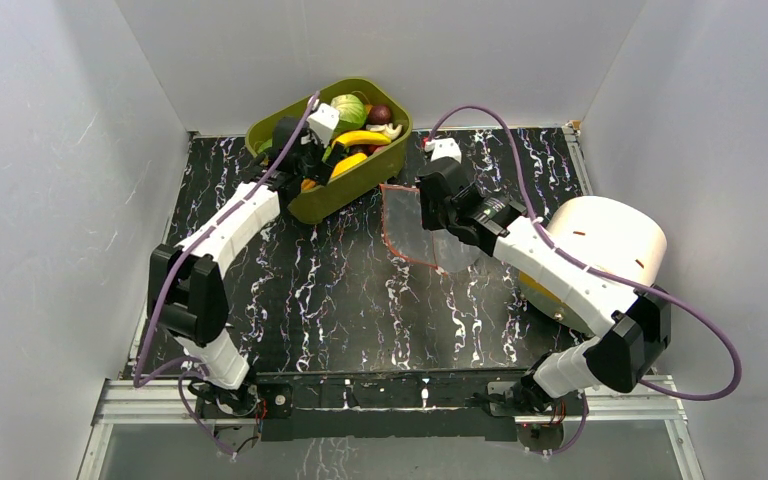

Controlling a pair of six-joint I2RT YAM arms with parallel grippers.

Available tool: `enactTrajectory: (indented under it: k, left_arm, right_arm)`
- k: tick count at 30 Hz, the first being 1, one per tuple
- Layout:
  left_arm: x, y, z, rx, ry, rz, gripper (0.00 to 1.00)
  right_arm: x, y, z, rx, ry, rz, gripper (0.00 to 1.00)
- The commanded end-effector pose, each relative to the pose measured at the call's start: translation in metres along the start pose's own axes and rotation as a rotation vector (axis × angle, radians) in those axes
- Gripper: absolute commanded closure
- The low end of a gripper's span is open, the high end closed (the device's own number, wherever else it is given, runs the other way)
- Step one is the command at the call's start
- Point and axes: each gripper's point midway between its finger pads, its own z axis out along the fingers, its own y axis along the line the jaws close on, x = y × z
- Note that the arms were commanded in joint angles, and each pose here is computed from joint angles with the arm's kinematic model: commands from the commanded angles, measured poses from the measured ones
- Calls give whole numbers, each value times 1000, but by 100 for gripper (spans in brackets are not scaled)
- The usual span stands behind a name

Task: Place the food in the zip-top bag and seal the zipper
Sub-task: Pick up the fake vegetable from the bin.

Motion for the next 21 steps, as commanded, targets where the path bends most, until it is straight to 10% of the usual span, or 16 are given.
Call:
enactTrajectory:
  k: [1,21]
  left_arm:
    - [-7,39,21,-81,-46,170,17]
    - [3,82,125,-138,78,596,22]
  right_arm:
    - [-18,4,-6,-39,-69,47,100]
    - [-45,-9,-13,8,-77,-7,100]
